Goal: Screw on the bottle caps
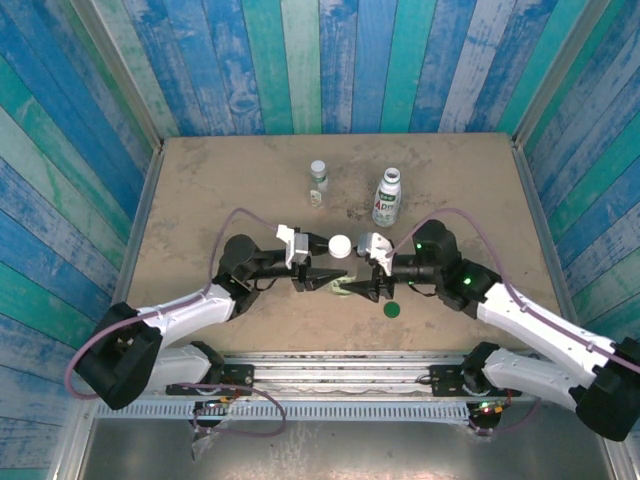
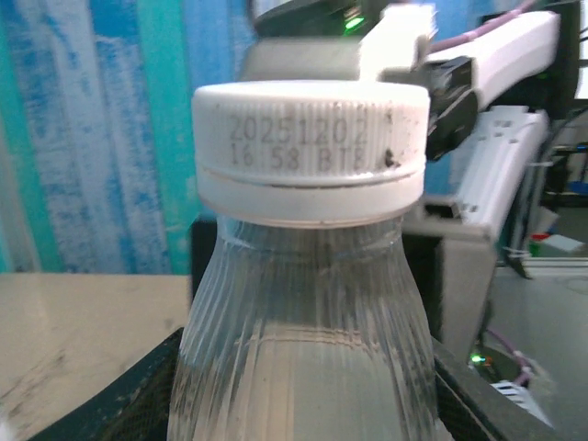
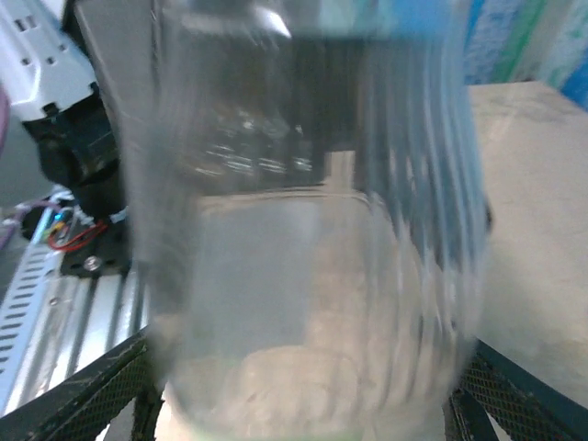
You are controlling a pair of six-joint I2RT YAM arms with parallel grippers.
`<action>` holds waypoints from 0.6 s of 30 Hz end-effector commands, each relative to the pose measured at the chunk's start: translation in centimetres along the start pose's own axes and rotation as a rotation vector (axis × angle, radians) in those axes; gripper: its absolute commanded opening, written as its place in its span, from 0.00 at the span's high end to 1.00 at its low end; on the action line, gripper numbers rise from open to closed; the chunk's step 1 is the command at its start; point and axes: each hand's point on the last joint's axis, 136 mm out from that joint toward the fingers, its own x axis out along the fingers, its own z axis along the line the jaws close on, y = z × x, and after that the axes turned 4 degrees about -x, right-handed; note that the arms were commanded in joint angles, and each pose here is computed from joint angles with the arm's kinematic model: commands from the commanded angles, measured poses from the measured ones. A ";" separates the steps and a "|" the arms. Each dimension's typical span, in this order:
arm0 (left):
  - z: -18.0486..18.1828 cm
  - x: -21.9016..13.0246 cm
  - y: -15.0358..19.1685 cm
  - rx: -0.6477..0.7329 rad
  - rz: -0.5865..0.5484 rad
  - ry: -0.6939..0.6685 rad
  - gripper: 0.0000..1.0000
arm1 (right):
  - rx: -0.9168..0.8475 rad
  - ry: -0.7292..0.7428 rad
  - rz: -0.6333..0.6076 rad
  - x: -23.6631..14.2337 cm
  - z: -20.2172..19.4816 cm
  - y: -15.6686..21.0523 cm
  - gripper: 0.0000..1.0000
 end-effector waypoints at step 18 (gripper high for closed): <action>0.1 0.1 -2.1 0.063 0.089 -0.042 0.21 | -0.028 -0.121 0.100 -0.2 1.7 1.3 0.58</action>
